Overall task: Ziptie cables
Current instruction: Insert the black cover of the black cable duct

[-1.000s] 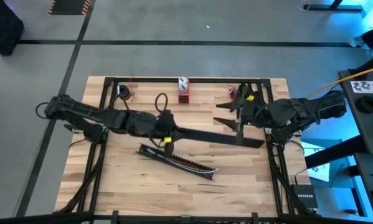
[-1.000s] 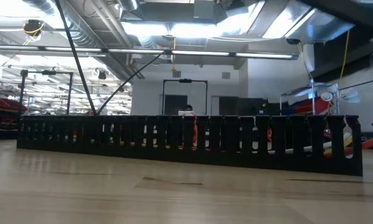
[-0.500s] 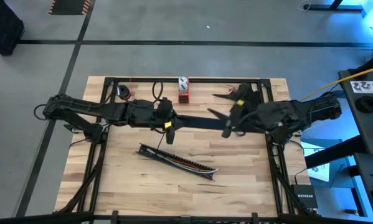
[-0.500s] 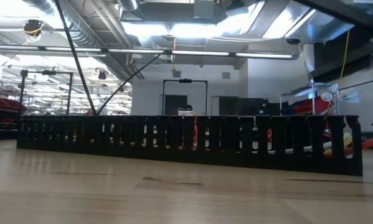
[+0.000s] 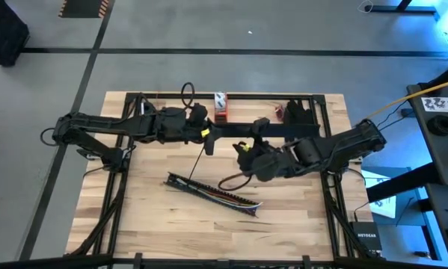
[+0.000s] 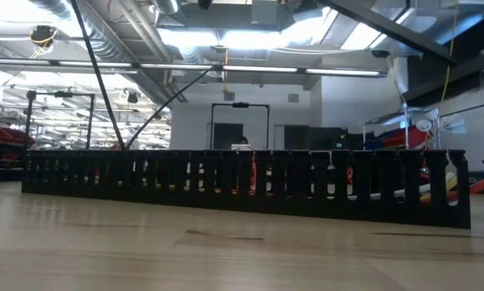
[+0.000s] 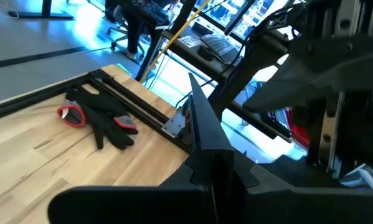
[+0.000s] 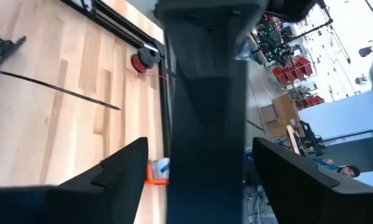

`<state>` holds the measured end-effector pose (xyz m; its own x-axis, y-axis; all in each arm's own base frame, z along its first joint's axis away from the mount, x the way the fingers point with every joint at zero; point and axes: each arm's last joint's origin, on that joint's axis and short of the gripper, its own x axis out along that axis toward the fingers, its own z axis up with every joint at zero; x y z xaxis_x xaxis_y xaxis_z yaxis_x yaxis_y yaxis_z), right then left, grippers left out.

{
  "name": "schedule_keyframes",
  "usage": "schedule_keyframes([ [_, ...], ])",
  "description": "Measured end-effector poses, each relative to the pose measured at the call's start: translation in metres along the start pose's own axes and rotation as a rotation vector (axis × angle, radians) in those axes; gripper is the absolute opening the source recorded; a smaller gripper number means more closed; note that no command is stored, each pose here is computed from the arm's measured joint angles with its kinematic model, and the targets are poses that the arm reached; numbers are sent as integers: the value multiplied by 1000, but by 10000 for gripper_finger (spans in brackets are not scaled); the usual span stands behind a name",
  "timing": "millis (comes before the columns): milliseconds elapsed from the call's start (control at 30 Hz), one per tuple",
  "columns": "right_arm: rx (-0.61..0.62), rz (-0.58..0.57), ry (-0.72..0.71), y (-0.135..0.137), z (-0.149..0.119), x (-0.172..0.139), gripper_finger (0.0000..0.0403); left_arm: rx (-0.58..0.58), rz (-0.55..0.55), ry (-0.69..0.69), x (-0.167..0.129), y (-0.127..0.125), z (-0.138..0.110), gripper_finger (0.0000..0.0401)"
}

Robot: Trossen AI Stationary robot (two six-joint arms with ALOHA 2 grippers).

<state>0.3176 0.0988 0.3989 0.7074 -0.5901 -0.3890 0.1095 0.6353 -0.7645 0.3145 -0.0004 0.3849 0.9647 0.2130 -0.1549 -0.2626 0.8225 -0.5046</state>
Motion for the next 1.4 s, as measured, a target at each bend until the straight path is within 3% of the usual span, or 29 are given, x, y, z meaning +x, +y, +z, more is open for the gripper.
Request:
schedule_keyframes([
  [300,109,-61,35,-4,-1,12,279,-8,-3,4,0,-1,-1,1],
  [433,124,-32,36,-7,-2,17,279,-20,-4,3,0,-1,-1,1],
  [633,103,6,38,2,-1,23,279,-20,-3,8,0,-1,-1,1],
  [867,72,-61,92,5,-3,32,279,-30,-3,6,0,-1,-2,1],
  [1400,30,-81,94,5,-2,32,279,-9,-14,13,-1,-4,-3,1],
])
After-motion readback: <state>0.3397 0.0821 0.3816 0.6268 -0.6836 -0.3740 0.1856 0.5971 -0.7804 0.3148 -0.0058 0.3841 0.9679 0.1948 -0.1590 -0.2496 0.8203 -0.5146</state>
